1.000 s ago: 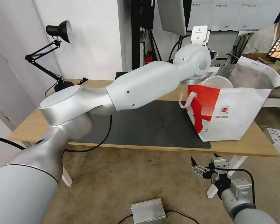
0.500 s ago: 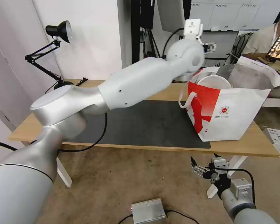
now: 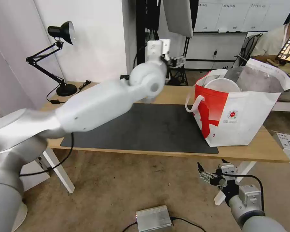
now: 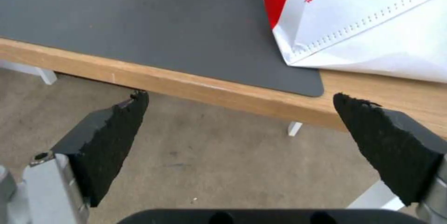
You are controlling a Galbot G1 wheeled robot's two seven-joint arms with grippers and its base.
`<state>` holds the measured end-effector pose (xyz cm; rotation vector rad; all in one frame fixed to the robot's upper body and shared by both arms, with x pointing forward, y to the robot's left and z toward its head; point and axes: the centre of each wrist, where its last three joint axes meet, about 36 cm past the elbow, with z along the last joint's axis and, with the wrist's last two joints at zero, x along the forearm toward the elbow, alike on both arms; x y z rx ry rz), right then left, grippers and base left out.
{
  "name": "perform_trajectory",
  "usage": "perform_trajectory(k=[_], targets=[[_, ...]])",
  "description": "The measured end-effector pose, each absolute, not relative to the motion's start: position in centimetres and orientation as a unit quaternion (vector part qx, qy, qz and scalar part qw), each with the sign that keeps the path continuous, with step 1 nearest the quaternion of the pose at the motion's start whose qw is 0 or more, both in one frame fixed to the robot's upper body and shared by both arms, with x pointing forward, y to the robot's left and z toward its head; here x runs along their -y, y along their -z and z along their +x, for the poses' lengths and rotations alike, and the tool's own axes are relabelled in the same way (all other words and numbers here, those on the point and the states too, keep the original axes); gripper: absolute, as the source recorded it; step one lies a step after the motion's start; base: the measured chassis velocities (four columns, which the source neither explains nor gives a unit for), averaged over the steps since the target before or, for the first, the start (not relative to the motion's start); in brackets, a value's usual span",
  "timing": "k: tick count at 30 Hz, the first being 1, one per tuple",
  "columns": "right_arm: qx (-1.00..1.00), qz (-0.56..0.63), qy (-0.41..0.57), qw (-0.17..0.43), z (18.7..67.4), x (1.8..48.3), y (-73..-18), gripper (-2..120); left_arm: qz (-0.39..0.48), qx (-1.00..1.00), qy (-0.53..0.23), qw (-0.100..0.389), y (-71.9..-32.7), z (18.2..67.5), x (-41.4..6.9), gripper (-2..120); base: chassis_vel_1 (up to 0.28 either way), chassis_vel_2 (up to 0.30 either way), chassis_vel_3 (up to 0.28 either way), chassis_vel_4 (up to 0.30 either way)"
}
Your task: Pick up the trash from the table and place it into the takeout bag.
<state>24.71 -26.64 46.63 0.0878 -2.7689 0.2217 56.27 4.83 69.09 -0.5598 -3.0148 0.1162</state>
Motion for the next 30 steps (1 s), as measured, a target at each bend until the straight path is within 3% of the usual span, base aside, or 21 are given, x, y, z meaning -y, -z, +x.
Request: perform_trajectory(k=[16, 22, 25, 30], targets=[[0.980, 0.031, -0.078, 0.180, 24.7, 26.6, -46.6, 100, -0.111, 0.992, -0.049, 0.036, -60.5, 47.8, -19.8, 100, 0.000, 0.000, 0.000, 0.000], [0.980, 0.031, -0.078, 0.180, 24.7, 26.6, -46.6, 100, -0.099, 0.993, -0.052, 0.038, -59.2, 45.8, -21.8, 100, 0.000, 0.000, 0.000, 0.000], [0.980, 0.031, -0.078, 0.180, 24.7, 26.6, -46.6, 100, -0.084, 0.995, -0.048, 0.037, -56.5, 41.3, -25.0, 100, 0.000, 0.000, 0.000, 0.000], [0.980, 0.031, -0.078, 0.180, 24.7, 26.6, -46.6, 100, -0.075, 0.995, -0.048, 0.039, -54.2, 39.6, -25.0, 100, 0.000, 0.000, 0.000, 0.000]])
